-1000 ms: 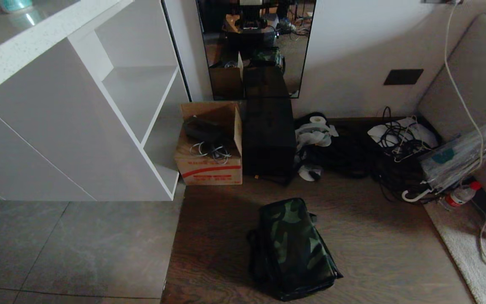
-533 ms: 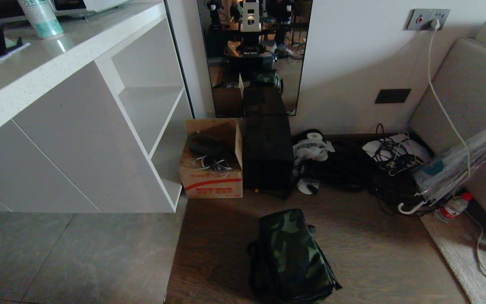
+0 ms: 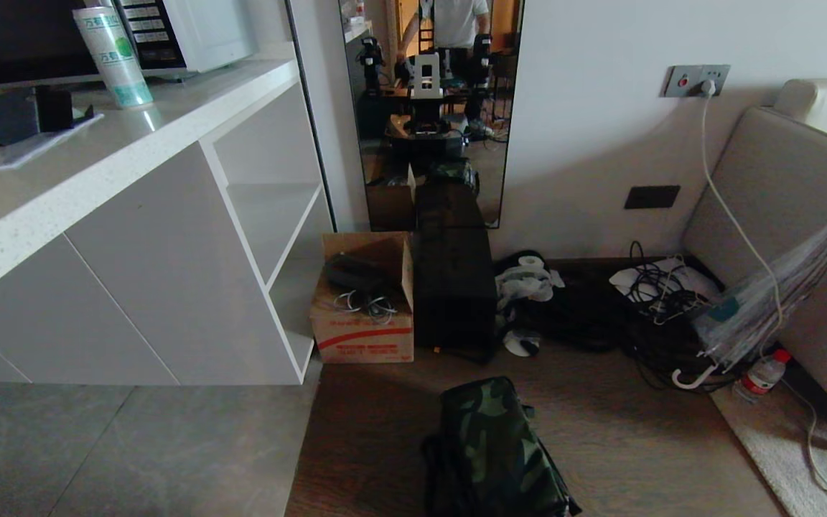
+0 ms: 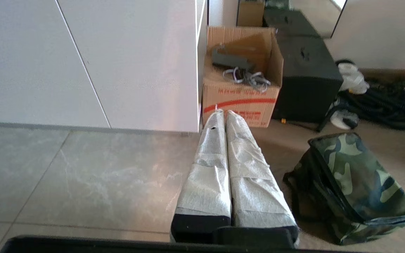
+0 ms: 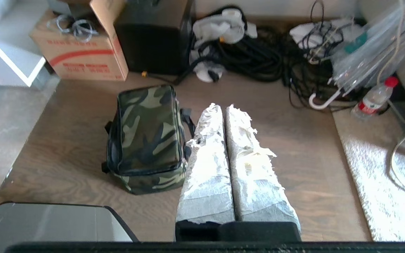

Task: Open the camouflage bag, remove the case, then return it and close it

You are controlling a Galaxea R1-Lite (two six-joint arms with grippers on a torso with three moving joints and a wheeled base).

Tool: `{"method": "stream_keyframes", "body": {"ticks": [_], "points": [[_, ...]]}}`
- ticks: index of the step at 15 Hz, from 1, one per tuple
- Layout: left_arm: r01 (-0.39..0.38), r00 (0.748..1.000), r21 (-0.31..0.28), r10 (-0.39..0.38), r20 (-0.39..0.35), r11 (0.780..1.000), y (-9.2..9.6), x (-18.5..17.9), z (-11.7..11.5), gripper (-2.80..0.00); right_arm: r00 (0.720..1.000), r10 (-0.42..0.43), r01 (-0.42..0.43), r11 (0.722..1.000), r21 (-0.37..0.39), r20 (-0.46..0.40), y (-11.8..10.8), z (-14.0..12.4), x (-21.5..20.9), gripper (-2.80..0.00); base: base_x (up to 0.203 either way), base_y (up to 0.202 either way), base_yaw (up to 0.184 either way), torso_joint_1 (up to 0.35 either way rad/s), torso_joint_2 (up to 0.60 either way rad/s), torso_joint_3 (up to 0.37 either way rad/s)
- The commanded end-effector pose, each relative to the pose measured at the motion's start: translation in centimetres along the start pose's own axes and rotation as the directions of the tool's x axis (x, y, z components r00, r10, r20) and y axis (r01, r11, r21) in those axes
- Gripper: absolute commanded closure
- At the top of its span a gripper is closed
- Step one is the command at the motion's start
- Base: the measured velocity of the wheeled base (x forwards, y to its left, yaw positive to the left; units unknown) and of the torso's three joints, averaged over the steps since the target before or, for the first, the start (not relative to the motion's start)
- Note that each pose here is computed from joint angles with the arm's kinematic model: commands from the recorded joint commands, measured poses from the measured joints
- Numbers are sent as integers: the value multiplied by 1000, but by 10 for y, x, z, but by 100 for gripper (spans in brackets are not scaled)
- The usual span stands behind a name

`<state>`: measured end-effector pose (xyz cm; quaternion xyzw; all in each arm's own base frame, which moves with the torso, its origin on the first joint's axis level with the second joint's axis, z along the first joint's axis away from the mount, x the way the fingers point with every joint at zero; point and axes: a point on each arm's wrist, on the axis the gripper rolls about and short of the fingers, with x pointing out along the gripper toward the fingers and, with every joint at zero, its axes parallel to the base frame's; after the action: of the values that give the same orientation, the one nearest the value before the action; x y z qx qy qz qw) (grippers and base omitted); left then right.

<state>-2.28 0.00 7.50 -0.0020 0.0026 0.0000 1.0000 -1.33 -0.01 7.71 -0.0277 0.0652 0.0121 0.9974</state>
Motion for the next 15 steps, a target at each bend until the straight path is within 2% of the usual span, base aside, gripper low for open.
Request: {"method": "stream_keyframes", "body": {"ticks": [1, 9, 15], "points": [[0, 1000, -1, 0, 1, 1000, 0, 0, 0, 0, 1000, 1, -1, 1000, -1, -2, 0, 0, 0, 0, 0, 0, 0, 2, 2, 203], [0, 1000, 4, 0, 2, 1000, 0, 0, 0, 0, 1000, 1, -1, 1000, -1, -2, 0, 0, 0, 0, 0, 0, 0, 1, 0, 198], [0, 1000, 5, 0, 2, 1000, 0, 0, 0, 0, 1000, 1, -1, 1000, -1, -2, 0, 0, 0, 0, 0, 0, 0, 0, 2, 29]]}}
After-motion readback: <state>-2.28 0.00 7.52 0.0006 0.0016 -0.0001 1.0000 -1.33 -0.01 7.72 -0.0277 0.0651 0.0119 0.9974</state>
